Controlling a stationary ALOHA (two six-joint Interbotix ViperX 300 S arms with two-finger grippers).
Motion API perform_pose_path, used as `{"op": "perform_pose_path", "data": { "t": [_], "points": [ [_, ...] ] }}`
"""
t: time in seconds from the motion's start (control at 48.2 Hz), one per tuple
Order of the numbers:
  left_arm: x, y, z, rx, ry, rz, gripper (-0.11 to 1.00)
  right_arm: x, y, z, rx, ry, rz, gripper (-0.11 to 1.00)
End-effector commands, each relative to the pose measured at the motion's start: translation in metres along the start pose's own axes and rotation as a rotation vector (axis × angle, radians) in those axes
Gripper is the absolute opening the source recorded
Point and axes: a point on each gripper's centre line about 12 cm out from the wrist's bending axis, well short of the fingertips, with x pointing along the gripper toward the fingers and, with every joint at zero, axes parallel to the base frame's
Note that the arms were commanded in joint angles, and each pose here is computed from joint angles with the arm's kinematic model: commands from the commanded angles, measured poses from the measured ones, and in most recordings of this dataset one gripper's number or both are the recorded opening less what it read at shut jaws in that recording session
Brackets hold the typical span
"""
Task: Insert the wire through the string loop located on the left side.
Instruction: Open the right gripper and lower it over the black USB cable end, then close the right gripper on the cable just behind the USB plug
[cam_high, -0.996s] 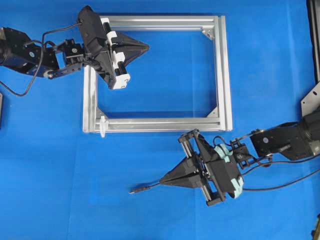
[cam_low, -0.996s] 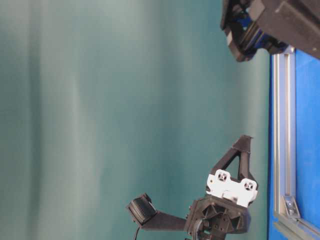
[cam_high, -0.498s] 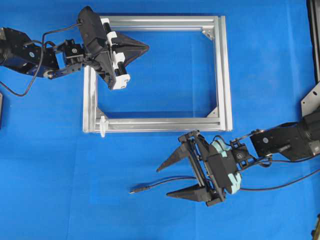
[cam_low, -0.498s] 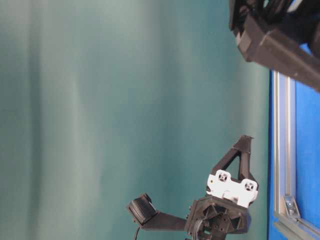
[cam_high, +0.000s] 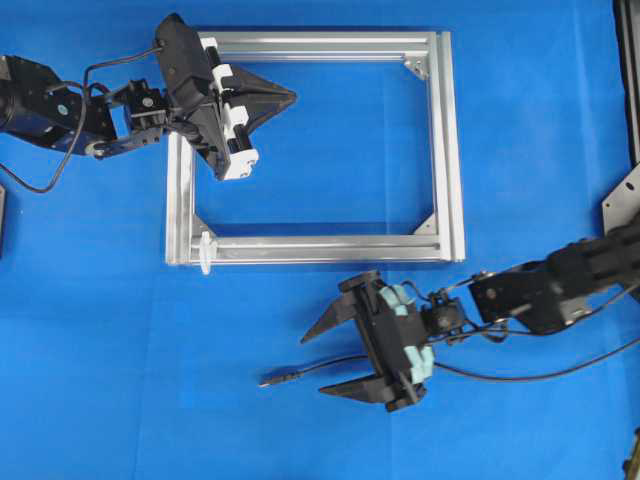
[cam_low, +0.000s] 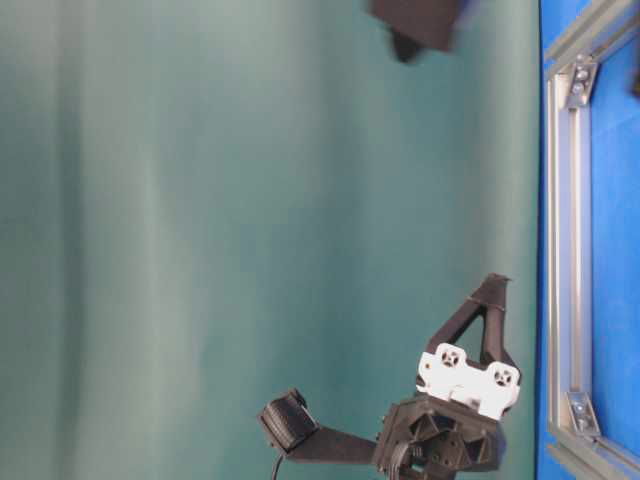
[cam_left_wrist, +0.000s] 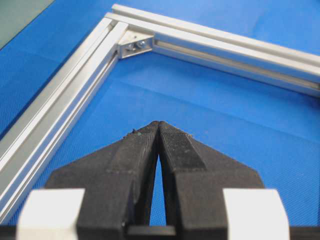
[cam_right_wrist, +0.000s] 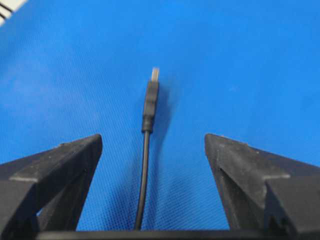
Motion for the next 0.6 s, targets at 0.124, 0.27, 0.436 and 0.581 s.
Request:
{"op": "perform_pose_path", "data": {
  "t": [0.124,0.27,0.436,0.581],
  "points": [
    [-0.0025,-0.0015,0.012,-0.004,-0.035,-0.006,0.0,0.0146,0.0004,-0.0011,0.007,-0.021,0.003,0.89],
    [-0.0031,-0.0014,0.0112,-0.004,-0.034,-0.006,0.0,0.0135,0.0004,-0.0019,0.007,-0.018,0.002,0.88],
    [-0.0031,-0.0014,0.011,-0.004,-0.032,-0.006,0.0,0.0128,-0.0003,-0.0023,0.0,-0.02,0.001,0.73],
    [-0.0031,-0.0014,0.011,-0.004,-0.032,-0.006,0.0,0.0097,-0.0006,-0.0024,-0.007,-0.025,0.002,0.32]
  ]
}}
